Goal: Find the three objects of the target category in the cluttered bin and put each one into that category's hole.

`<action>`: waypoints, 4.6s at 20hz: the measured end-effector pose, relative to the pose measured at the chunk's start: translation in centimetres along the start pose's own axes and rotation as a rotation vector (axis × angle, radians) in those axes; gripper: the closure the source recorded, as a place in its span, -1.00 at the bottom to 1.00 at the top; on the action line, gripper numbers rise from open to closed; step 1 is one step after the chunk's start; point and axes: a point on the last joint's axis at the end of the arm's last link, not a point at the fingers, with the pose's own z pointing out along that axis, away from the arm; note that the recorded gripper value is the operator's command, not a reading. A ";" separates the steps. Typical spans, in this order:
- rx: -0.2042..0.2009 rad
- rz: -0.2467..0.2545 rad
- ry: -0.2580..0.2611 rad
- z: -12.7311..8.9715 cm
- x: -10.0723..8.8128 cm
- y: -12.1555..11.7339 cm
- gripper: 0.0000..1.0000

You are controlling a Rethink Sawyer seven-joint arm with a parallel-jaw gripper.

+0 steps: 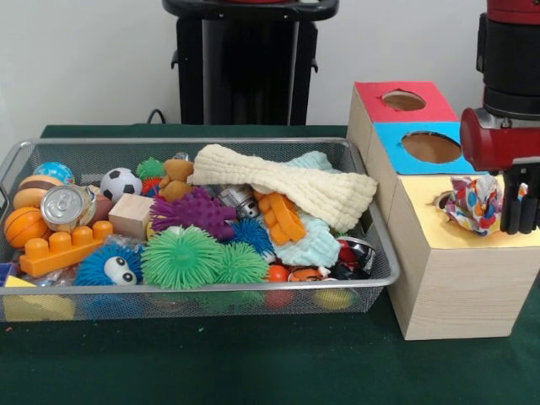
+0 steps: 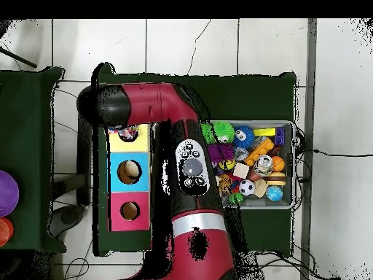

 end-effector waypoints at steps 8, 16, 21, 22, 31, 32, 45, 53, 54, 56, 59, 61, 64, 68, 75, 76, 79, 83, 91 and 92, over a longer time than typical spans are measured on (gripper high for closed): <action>0.008 -0.015 0.011 1.0 1.4 0.1 1.00; 0.006 -0.037 0.022 1.5 2.7 1.4 1.00; 0.001 -0.067 0.015 1.6 3.7 3.5 1.00; 0.000 -0.072 0.014 1.6 3.9 3.8 1.00; 0.000 -0.084 0.001 1.0 3.9 4.5 1.00; 0.000 -0.084 0.000 1.0 3.8 4.4 1.00; 0.000 -0.083 -0.009 0.8 3.7 4.4 1.00; -0.002 -0.081 -0.026 0.8 3.4 4.2 1.00; -0.002 -0.080 -0.026 0.8 3.4 4.1 1.00; -0.001 -0.078 -0.026 0.9 3.4 4.0 1.00; 0.000 -0.074 -0.024 1.0 3.4 3.7 1.00; 0.000 -0.069 -0.020 1.2 3.4 3.4 1.00; 0.001 -0.066 -0.018 1.4 3.4 3.1 1.00; 0.002 -0.060 -0.017 1.5 3.3 2.7 1.00; 0.004 -0.051 -0.018 1.4 3.1 2.0 1.00; 0.004 -0.051 -0.023 1.4 3.0 1.9 1.00; 0.003 -0.053 -0.032 1.4 3.0 2.0 1.00; 0.002 -0.056 -0.047 1.5 3.4 2.0 1.00; -0.005 -0.061 -0.082 2.4 4.3 2.1 1.00; -0.005 -0.062 -0.082 2.5 4.5 2.1 1.00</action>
